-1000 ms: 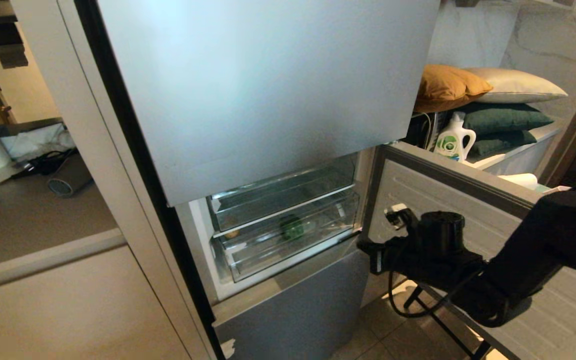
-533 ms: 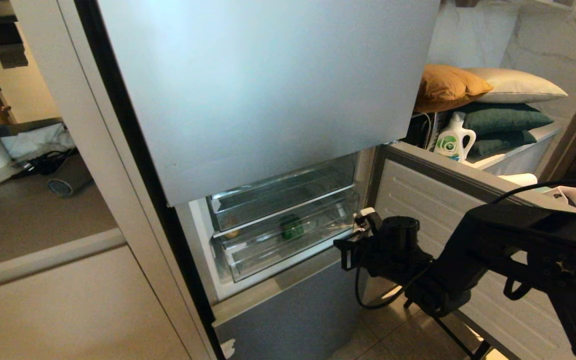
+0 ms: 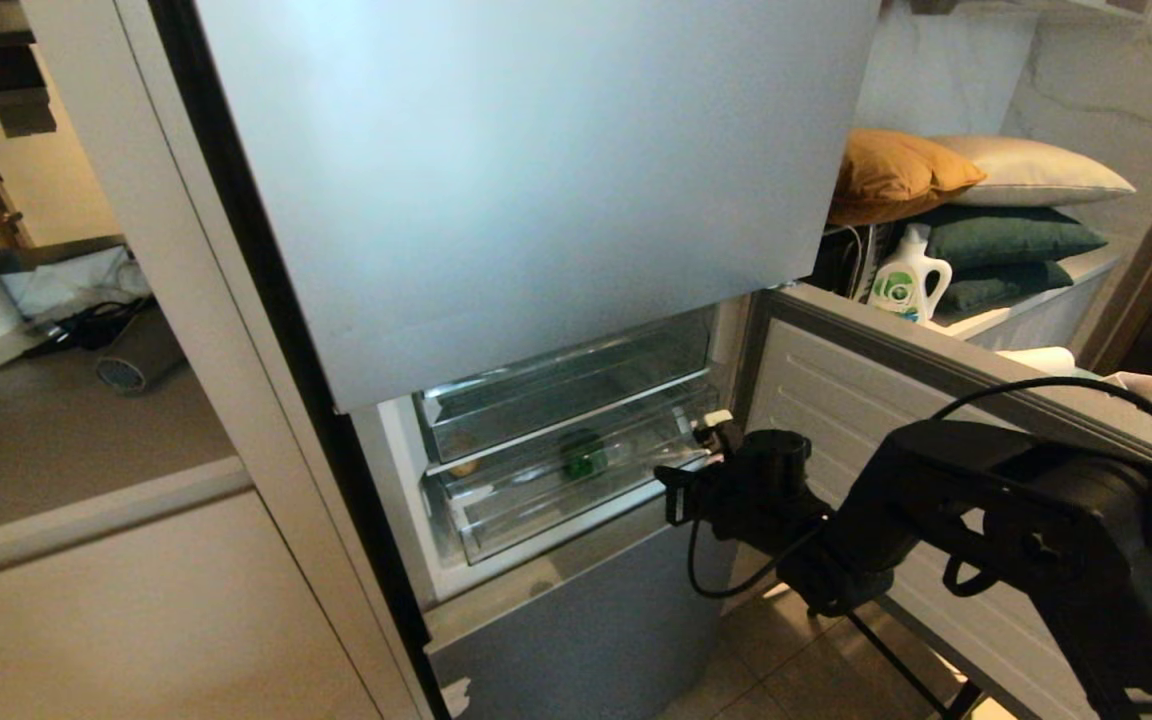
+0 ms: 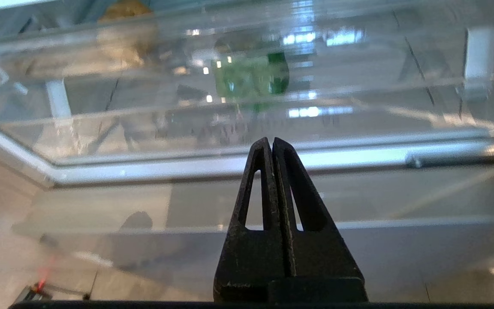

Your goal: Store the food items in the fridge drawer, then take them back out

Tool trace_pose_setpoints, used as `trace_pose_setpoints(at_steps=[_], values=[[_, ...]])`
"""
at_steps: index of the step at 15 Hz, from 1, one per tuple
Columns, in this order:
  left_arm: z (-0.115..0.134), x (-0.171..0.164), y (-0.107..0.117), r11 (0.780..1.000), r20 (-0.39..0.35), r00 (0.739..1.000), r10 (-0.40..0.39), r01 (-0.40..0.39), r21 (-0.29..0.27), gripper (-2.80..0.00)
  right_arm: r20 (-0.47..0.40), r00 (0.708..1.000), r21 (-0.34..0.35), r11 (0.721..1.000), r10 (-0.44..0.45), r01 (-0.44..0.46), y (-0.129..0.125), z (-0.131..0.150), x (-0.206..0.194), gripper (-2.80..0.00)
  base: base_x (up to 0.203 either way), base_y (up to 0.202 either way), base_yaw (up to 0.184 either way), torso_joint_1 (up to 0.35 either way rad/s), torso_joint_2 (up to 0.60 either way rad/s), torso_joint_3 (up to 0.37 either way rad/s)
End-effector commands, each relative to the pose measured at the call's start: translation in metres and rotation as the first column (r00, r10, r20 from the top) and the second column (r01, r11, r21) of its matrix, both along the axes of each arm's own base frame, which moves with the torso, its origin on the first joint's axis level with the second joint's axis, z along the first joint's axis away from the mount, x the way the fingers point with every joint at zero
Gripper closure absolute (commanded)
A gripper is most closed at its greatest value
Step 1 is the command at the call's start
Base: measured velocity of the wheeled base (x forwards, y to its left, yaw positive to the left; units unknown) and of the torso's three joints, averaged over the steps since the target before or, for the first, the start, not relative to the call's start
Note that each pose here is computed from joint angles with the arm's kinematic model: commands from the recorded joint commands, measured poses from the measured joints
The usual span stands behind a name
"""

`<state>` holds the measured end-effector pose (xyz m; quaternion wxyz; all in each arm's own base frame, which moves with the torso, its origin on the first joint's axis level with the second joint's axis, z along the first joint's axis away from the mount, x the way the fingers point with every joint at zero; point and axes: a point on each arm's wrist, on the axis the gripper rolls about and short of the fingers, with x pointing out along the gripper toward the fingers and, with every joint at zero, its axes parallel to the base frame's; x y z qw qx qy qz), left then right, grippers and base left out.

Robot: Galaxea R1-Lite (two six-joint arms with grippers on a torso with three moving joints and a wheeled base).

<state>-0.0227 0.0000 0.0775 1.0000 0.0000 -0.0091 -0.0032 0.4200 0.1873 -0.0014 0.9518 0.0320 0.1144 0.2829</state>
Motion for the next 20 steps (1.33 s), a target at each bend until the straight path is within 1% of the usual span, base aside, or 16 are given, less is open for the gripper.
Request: trace_pose_setpoints(at_steps=[1,11,19,20], values=[[-0.003,0.001,0.0,1.0,-0.009,1.0,0.0,0.0,0.0,0.0,0.012,1.0,0.007,1.0,0.001,-0.002,0.003,-0.007,0.007,0.0,0.0,0.0,0.0,0.0,0.0,0.0],[-0.003,0.001,0.0,1.0,-0.009,1.0,0.0,0.0,0.0,0.0,0.104,0.994,0.05,0.999,-0.015,0.01,0.019,-0.023,0.041,0.0,0.0,0.0,0.0,0.0,0.0,0.0],[-0.003,0.001,0.0,1.0,-0.01,1.0,-0.001,0.001,0.0,0.0,0.162,0.986,0.093,0.996,-0.03,0.015,0.026,-0.023,0.057,0.0,0.0,0.0,0.0,0.0,0.0,0.0],[-0.003,0.001,0.0,1.0,-0.009,1.0,-0.001,0.001,0.0,0.0,0.176,0.983,0.098,0.995,-0.048,0.031,0.027,-0.021,0.06,0.0,0.0,0.0,0.0,0.0,0.0,0.0]])
